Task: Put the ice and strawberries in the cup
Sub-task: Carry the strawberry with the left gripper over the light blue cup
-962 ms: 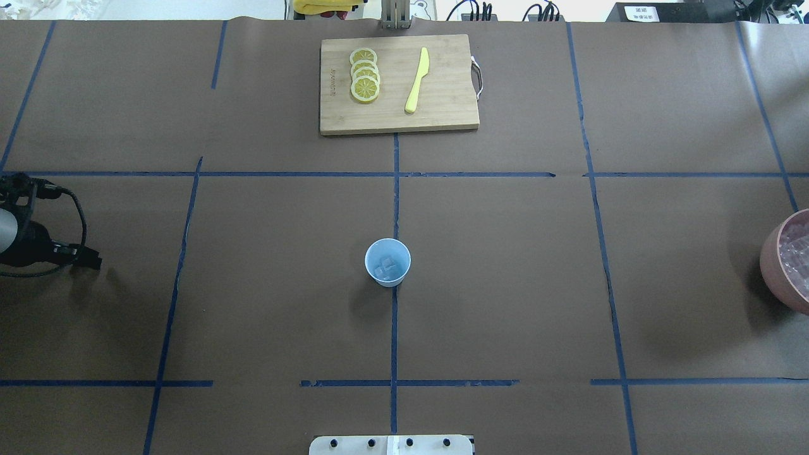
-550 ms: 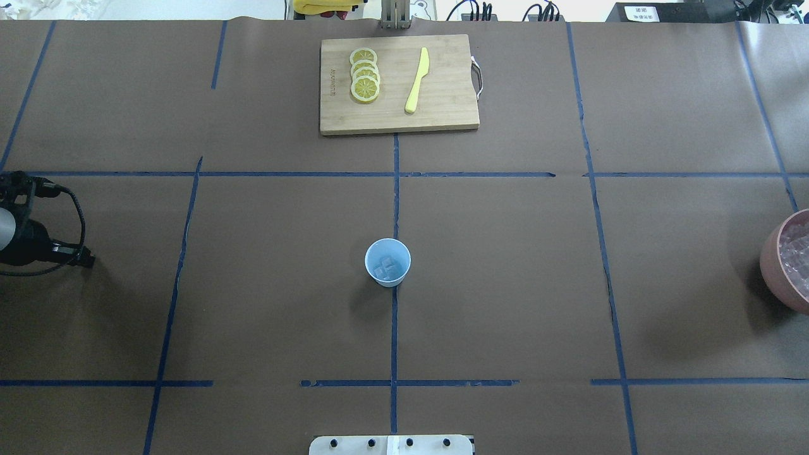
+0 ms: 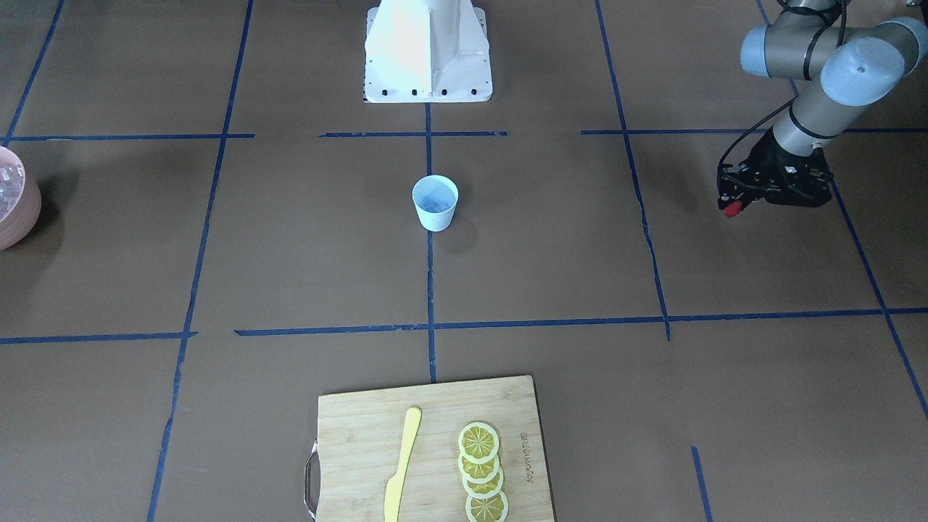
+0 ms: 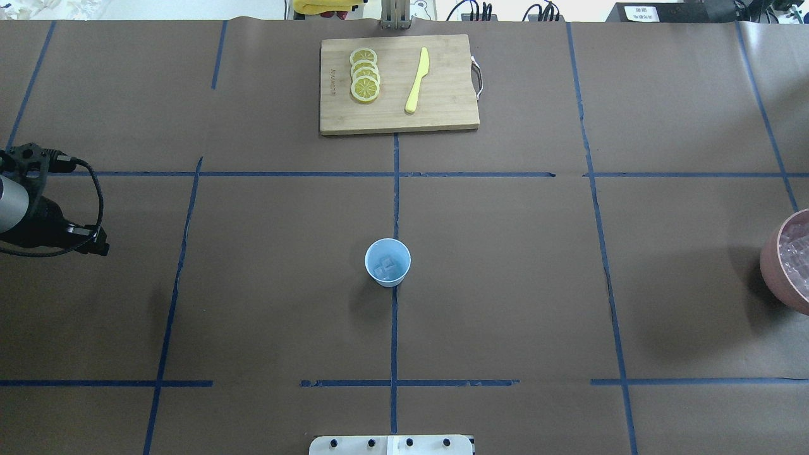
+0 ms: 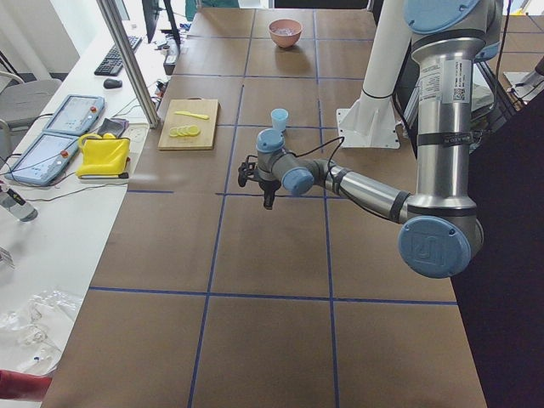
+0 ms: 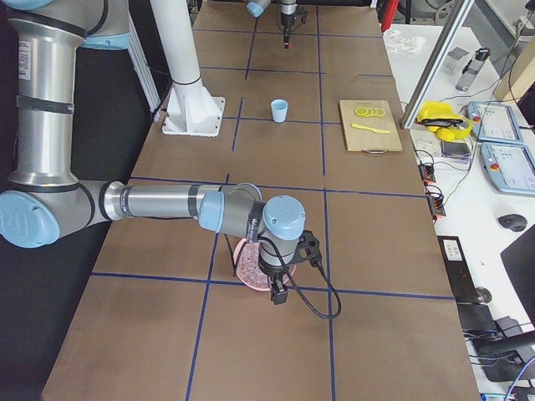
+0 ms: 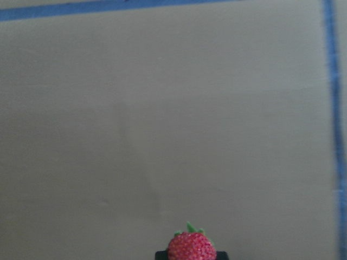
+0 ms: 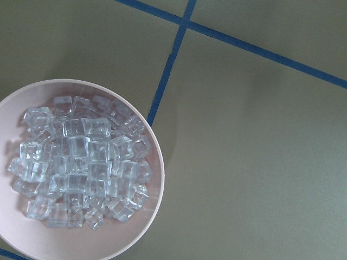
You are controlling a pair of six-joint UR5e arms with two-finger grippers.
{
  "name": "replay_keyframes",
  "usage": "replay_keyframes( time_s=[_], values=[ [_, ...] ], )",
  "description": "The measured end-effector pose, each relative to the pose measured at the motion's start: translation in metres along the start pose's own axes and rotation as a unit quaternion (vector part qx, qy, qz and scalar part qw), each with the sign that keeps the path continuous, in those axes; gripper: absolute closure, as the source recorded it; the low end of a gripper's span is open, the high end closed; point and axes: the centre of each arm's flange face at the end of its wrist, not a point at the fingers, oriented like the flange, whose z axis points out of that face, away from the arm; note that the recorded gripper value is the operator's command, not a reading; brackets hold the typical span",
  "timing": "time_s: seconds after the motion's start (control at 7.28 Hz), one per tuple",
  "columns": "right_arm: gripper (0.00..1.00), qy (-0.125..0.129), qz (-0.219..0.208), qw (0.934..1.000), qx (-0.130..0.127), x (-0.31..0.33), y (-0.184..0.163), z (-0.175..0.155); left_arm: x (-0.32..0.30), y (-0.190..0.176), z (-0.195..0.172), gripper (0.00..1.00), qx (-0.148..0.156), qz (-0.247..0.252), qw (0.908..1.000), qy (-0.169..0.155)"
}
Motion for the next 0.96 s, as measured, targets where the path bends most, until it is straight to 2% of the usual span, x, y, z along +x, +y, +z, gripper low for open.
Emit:
replay_keyframes(
  time_s=[0.14, 0.41, 0.55, 0.96],
  values=[
    [0.01, 0.000, -0.001, 1.0000, 0.001, -0.001, -0.001, -0.001, 0.035, -0.006, -0.030, 1.00, 0.006, -0.015, 0.9999, 0.005],
    [0.01, 0.002, -0.002, 1.0000, 0.006, -0.005, -0.002, -0.006, 0.103, -0.021, -0.065, 1.00, 0.018, -0.066, 0.9973, 0.027],
    [0.01, 0.004, -0.002, 1.0000, 0.009, -0.007, -0.003, -0.009, 0.155, -0.021, -0.067, 1.00, 0.014, -0.088, 0.9956, 0.030],
    [0.01, 0.005, -0.001, 0.9999, 0.012, -0.010, -0.003, -0.012, 0.321, -0.009, -0.048, 1.00, 0.009, -0.145, 0.9893, 0.014]
  ],
)
